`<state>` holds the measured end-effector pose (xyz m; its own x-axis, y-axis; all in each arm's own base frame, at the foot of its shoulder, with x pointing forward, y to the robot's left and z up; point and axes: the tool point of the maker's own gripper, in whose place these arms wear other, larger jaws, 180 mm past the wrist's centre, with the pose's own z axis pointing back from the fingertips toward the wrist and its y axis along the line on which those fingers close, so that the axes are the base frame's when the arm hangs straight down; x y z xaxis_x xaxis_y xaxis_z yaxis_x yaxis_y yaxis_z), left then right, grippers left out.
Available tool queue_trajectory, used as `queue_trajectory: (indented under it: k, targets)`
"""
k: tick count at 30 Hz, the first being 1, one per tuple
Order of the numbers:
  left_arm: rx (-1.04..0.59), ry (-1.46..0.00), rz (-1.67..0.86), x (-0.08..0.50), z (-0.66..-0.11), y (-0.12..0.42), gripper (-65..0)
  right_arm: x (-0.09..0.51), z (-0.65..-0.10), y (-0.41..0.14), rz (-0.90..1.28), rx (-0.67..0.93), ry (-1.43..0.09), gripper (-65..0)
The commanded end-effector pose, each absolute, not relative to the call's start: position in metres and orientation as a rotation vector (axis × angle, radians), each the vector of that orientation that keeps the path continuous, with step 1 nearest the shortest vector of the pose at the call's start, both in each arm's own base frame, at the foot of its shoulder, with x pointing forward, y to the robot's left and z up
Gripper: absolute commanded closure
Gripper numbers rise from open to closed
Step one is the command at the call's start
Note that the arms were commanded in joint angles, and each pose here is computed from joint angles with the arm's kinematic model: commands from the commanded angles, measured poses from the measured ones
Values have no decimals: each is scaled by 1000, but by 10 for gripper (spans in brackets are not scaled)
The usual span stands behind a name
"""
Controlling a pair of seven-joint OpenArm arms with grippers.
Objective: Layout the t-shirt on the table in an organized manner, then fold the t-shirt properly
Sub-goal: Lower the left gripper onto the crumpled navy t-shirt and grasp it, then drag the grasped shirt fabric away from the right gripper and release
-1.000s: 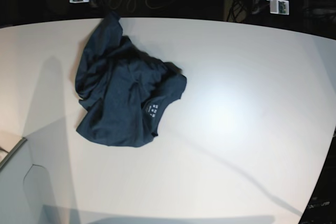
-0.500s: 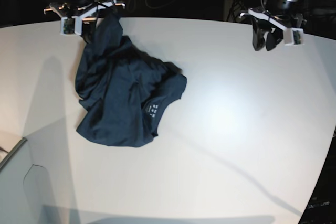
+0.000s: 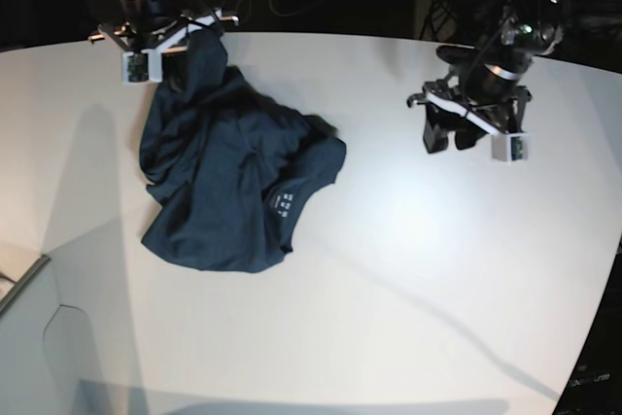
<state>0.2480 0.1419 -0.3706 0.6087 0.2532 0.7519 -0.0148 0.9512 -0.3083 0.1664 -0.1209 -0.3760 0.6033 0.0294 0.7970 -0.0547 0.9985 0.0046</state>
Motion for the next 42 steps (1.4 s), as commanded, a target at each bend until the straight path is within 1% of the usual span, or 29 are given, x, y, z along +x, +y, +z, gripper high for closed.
queue_trajectory:
  k: [1,3,8,10,14,15,16,17,25,34,40,42]
  targets:
    - [-294,-946,150,257,-359,141,-302,175,-362,-118,61,39,-972,0]
    - [-294,-944,146,262,-357,142,-320,176,-365,-118,62,38,-948,0]
    - [-281,-954,133,269,-355,146,-321,187,-366,-112,71,49,-922,-8]
    - [-276,-941,138,268,-360,147,-322,190,-366,-106,81,65,-915,-59]
    - [-297,-922,151,273,-370,141,-323,195,-365,-97,99,85,-918,-226]
    - [-312,-905,149,274,-376,133,-324,195,-364,-97,99,85,-921,-258]
    - [-326,-889,148,274,-382,126,-324,195,-364,-97,99,85,-921,-281]
    - [-333,-880,146,276,-386,122,-324,195,-364,-97,98,85,-924,-290]
    - [-430,-810,113,288,-408,65,-324,191,-366,-100,94,79,-910,-291]
    - [-466,-757,159,306,-428,43,-324,185,-370,-100,95,78,-892,-291]
    - [-492,-719,64,309,-435,13,-324,184,-370,-100,94,78,-890,-291]
    - [-491,-709,60,310,-438,11,-324,183,-370,-100,94,78,-889,-291]
